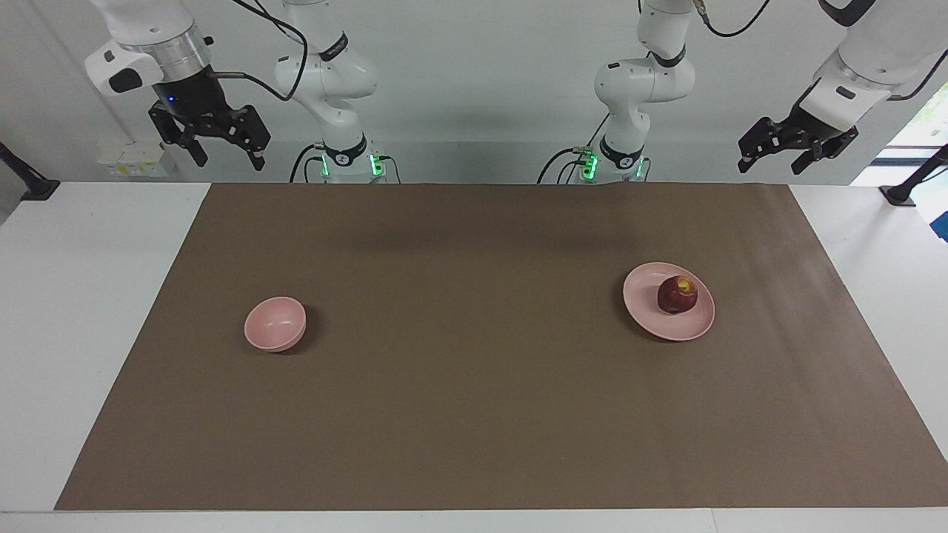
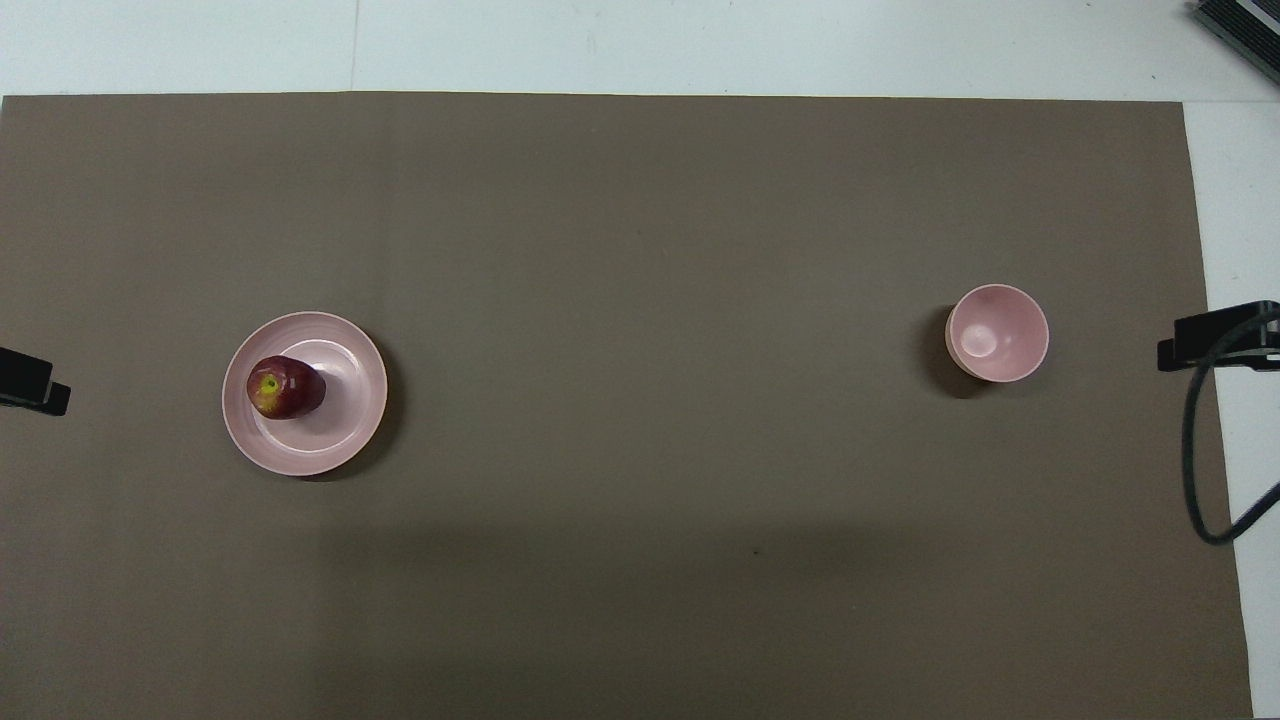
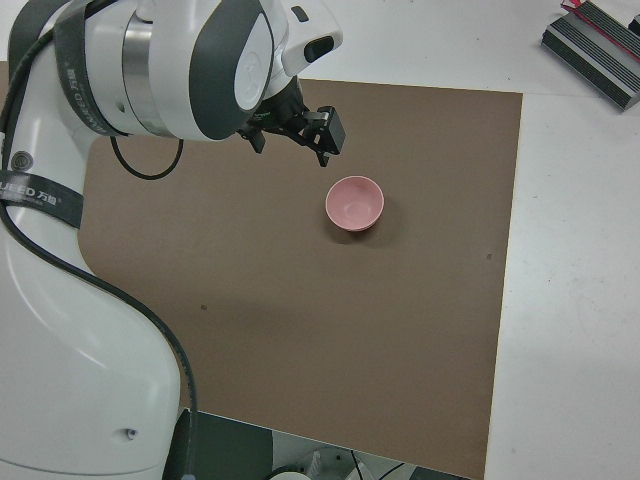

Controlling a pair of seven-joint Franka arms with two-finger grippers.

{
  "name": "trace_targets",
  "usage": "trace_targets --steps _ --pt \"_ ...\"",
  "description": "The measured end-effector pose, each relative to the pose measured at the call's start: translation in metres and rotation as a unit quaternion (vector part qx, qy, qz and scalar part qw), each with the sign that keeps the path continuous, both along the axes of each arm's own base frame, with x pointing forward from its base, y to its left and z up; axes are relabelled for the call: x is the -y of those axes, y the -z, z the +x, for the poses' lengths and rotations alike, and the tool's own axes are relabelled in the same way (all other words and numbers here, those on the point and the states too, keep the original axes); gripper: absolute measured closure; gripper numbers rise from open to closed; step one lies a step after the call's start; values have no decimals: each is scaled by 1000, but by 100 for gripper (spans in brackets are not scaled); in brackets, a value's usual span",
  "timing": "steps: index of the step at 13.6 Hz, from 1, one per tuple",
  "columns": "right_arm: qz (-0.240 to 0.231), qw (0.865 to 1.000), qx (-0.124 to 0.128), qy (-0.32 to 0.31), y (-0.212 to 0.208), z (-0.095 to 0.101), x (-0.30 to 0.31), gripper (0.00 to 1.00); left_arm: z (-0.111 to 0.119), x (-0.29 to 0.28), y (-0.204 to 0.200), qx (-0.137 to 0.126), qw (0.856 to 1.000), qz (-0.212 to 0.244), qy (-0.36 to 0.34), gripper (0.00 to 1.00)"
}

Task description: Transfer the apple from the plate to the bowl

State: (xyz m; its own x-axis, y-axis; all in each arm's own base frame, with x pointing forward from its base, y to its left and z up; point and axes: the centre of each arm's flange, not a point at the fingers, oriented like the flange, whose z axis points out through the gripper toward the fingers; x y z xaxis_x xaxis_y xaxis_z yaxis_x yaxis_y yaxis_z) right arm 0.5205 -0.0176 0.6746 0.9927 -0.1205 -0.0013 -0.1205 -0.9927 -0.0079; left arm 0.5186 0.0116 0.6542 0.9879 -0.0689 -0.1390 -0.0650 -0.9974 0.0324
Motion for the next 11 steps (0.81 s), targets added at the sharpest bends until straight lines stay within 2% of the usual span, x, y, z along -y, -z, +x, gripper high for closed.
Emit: trace_targets --steps 8,11 --pt "0 1000 0 0 0 0 0 0 0 2 3 -2 1000 0 2 0" --pt "0 1000 0 0 0 0 0 0 4 5 28 1 1000 0 4 0"
